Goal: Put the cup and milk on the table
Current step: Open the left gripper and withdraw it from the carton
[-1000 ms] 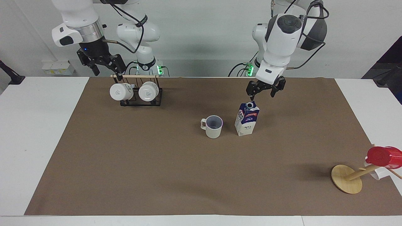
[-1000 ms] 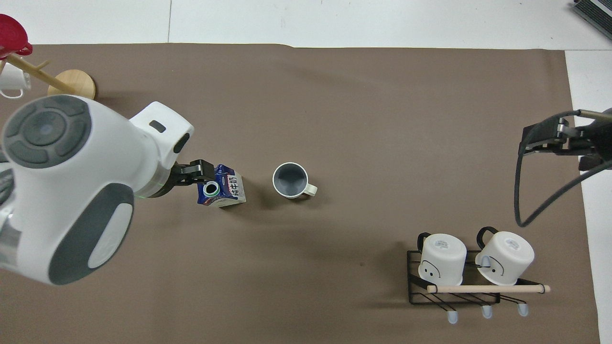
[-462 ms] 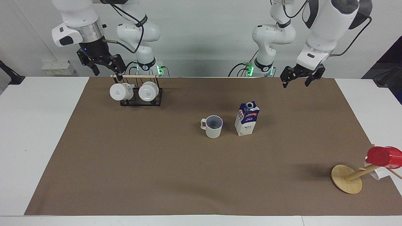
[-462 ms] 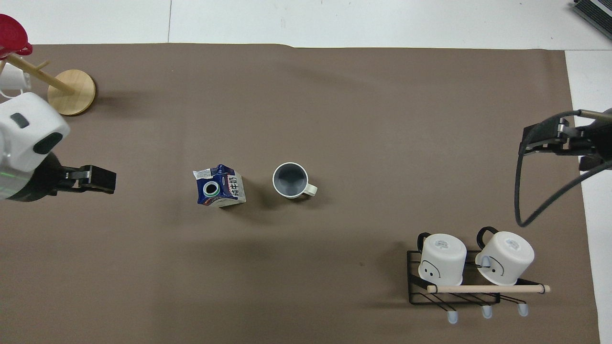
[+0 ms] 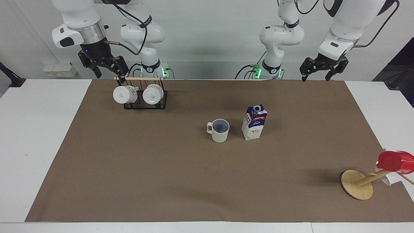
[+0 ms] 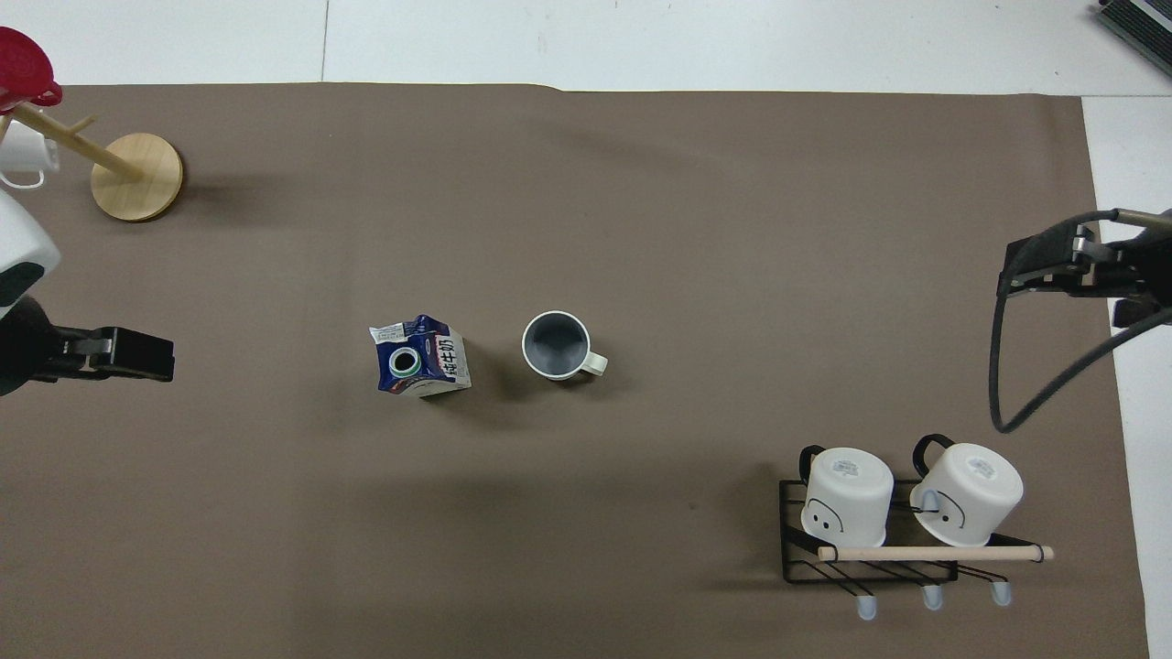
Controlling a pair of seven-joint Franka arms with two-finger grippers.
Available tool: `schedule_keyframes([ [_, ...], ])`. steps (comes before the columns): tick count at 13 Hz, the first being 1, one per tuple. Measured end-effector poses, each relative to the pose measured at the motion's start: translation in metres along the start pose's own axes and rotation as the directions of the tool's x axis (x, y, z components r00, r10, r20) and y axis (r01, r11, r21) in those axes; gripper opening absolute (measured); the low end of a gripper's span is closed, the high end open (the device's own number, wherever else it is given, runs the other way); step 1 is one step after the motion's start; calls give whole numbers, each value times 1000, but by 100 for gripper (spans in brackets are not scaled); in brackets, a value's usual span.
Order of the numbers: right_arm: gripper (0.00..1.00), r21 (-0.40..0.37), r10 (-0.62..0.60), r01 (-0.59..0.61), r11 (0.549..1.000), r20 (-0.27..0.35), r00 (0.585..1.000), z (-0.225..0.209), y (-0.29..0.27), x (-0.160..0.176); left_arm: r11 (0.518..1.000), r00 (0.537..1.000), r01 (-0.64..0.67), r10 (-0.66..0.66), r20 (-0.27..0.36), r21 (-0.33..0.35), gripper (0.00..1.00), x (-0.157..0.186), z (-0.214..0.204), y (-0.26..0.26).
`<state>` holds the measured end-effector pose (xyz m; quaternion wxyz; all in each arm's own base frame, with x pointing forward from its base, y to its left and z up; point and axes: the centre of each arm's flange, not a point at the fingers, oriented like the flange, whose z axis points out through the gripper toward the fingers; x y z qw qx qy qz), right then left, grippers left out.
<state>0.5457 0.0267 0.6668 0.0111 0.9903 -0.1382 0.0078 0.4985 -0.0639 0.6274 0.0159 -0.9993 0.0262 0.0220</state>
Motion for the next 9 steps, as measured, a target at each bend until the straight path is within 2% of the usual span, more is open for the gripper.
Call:
schedule_keyframes([
  [9, 100, 0, 0, 0, 1000, 0, 1000, 0, 0, 0, 1000, 1000, -1, 2, 25, -27, 100, -3, 2, 3],
])
